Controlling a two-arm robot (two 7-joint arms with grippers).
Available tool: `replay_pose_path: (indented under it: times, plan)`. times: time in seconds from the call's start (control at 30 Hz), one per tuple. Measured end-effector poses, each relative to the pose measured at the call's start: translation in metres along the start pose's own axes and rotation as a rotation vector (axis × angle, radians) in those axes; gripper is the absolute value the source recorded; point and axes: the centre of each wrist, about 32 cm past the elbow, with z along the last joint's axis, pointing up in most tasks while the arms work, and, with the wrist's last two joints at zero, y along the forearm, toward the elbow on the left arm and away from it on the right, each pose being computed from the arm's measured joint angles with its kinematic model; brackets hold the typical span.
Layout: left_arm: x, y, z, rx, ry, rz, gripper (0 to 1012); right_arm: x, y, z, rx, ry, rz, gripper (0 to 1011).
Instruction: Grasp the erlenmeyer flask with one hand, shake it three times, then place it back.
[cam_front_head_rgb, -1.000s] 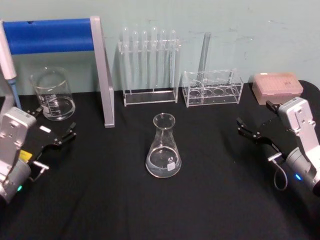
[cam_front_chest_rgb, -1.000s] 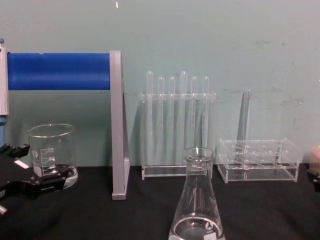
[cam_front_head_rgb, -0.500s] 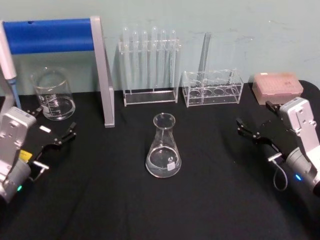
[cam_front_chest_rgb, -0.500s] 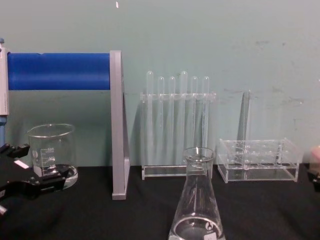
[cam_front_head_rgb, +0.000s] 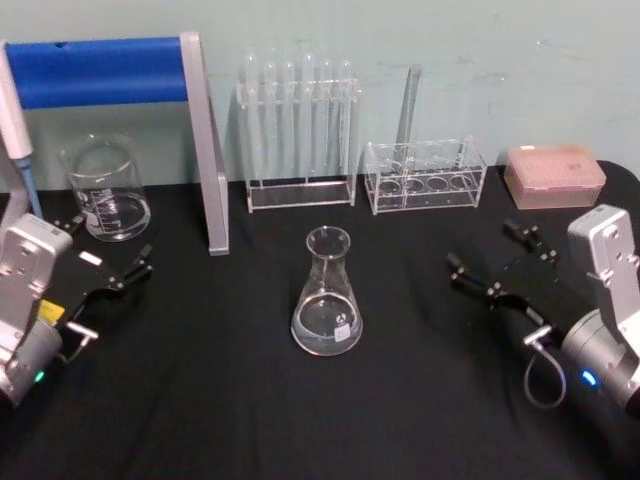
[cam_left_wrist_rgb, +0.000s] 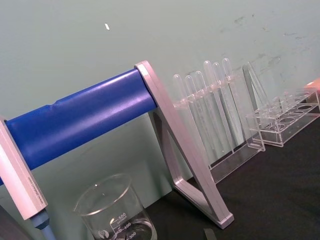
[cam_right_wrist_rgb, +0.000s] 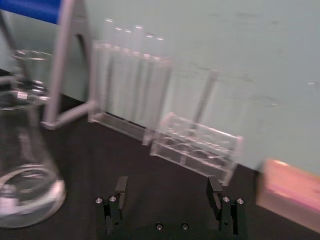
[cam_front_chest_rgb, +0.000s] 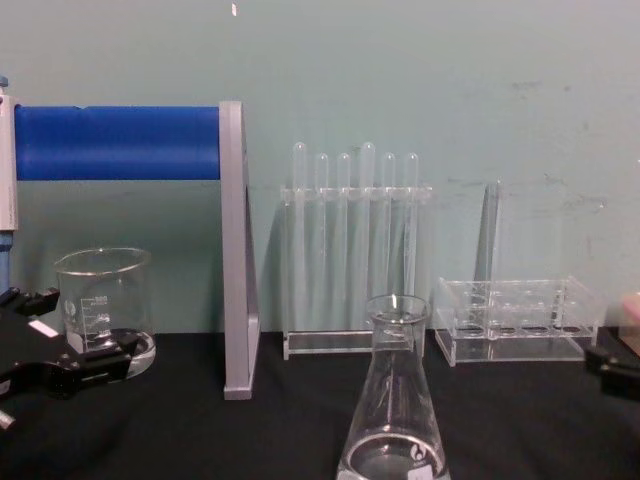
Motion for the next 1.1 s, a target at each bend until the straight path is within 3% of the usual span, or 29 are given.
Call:
replay_pose_path:
  times: [0.27, 0.5, 0.73, 1.1]
  plan:
    - [0.0, 0.0, 0.0, 0.0, 0.0, 0.0, 1001, -0.023, -0.006, 0.004, 0.018, 0.075, 0.139, 1003]
    - [0.0, 0.0, 0.0, 0.0, 0.0, 0.0, 1001, -0.041, 0.0, 0.004, 0.014, 0.14, 0.257, 1003]
    - [0.0, 0.0, 0.0, 0.0, 0.0, 0.0, 1001, -0.049, 0.011, 0.004, 0.023, 0.163, 0.312, 1002]
    - [0.0, 0.0, 0.0, 0.0, 0.0, 0.0, 1001, -0.057, 0.038, 0.009, 0.067, 0.135, 0.359, 1003]
